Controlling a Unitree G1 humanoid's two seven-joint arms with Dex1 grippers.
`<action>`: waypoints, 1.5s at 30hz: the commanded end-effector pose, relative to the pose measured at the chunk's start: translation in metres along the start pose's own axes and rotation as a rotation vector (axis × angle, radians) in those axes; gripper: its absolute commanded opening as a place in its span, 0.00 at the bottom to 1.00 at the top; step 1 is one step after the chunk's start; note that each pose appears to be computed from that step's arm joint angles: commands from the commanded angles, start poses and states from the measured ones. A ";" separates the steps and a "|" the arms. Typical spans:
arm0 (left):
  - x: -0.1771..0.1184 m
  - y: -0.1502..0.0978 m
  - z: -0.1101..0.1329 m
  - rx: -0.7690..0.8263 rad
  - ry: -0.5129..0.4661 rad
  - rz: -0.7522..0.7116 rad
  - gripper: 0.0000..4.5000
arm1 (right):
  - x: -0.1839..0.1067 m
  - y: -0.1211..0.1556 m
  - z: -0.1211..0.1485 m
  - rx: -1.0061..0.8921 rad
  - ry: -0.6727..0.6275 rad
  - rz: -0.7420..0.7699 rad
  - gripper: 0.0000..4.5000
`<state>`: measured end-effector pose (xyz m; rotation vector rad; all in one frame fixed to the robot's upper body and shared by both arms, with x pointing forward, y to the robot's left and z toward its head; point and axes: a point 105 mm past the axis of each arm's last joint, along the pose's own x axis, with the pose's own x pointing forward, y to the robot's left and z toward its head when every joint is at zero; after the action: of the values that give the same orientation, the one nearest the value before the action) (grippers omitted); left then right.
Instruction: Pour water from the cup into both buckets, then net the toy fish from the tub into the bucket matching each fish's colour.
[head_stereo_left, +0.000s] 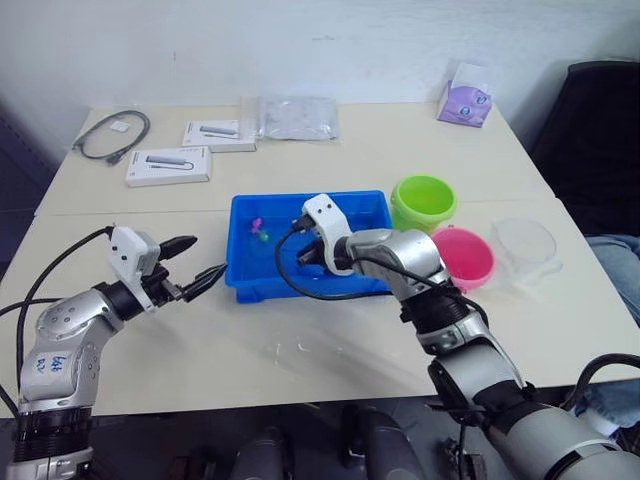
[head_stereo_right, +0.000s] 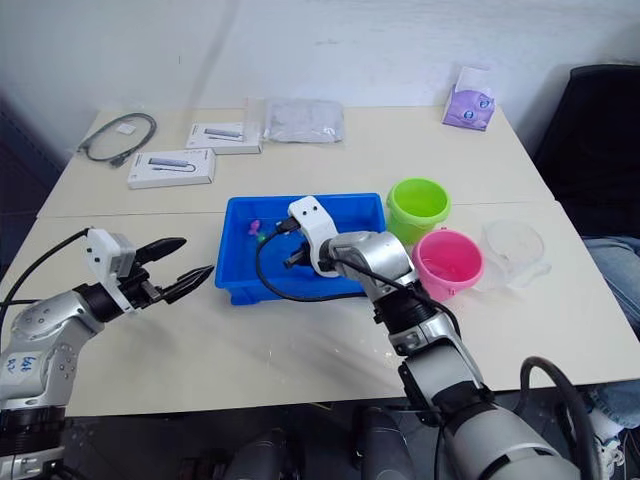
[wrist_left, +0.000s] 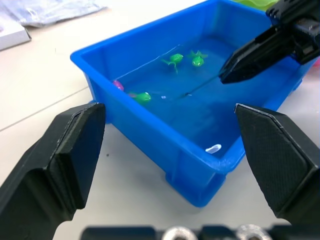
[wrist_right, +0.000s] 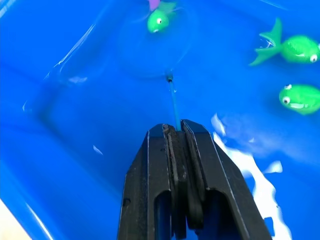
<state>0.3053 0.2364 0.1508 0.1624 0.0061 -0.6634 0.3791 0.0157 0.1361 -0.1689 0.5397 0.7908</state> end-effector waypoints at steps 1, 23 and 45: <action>-0.008 0.007 0.012 0.044 -0.027 0.031 0.98 | -0.002 0.000 0.017 0.001 -0.076 -0.013 0.00; -0.005 0.023 0.030 0.085 0.018 0.038 0.98 | -0.012 0.002 0.029 0.022 -0.236 0.053 0.00; -0.002 0.012 0.033 0.074 -0.058 -0.064 0.98 | -0.095 -0.018 -0.001 -0.049 -0.273 0.116 0.00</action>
<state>0.3115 0.2487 0.1718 0.2059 -0.0046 -0.6948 0.3453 -0.0551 0.1653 -0.0860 0.3369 0.8902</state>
